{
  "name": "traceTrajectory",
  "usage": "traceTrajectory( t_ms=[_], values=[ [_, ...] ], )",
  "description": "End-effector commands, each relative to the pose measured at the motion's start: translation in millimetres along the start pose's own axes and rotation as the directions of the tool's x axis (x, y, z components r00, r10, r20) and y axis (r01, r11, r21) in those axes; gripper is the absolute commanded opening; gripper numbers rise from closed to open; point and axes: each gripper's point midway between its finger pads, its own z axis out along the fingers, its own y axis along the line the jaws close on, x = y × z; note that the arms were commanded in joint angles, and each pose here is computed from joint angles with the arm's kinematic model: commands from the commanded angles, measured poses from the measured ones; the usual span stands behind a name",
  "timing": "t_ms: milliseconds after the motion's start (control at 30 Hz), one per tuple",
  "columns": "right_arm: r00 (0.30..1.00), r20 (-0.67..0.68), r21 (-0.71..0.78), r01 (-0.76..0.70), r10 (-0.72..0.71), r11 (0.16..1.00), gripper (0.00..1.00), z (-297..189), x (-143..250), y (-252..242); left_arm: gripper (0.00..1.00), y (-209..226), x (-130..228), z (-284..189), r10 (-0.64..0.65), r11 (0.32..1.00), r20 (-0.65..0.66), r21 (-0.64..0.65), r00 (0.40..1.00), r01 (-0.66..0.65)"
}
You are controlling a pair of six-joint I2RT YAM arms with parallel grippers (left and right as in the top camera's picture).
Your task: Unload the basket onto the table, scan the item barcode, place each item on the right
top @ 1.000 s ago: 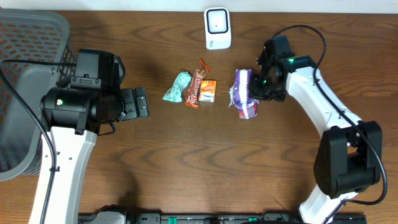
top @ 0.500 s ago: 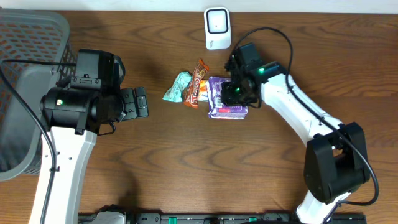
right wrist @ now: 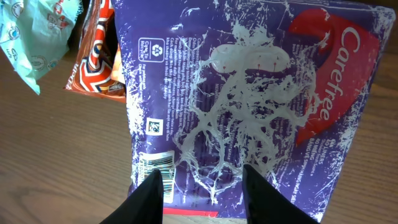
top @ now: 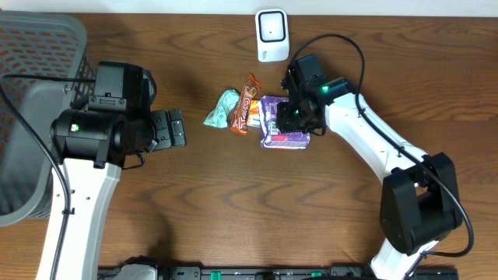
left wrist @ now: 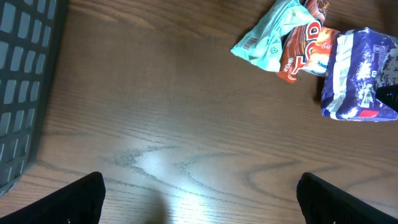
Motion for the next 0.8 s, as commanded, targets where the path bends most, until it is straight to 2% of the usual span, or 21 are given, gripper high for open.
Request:
traceTrajectory(
  t_ms=[0,300,500,567,767],
  values=[
    [1.0,-0.004,0.024,0.004,-0.004,1.0,0.39,4,5,5,0.98,3,-1,0,-0.011,1.0,0.002,-0.011,1.0,0.011],
    [0.998,0.062,-0.001,0.022,-0.022,1.0,0.5,-20,-12,19,0.98,3,-1,0,-0.011,1.0,0.002,-0.011,1.0,0.011],
    [0.998,0.063,0.0,0.014,-0.014,1.0,0.51,-19,-10,27,0.98,3,-1,0,-0.011,1.0,0.002,-0.011,1.0,0.011],
    [0.997,0.075,0.037,0.008,-0.011,0.999,0.51,-18,-9,28,0.98,3,-1,0,-0.011,1.0,0.002,-0.011,1.0,0.011],
    [0.982,0.177,0.272,0.021,-0.072,0.962,0.54,-19,-9,28,0.98,3,-1,0,-0.011,1.0,0.002,-0.011,1.0,0.011]
  ],
)
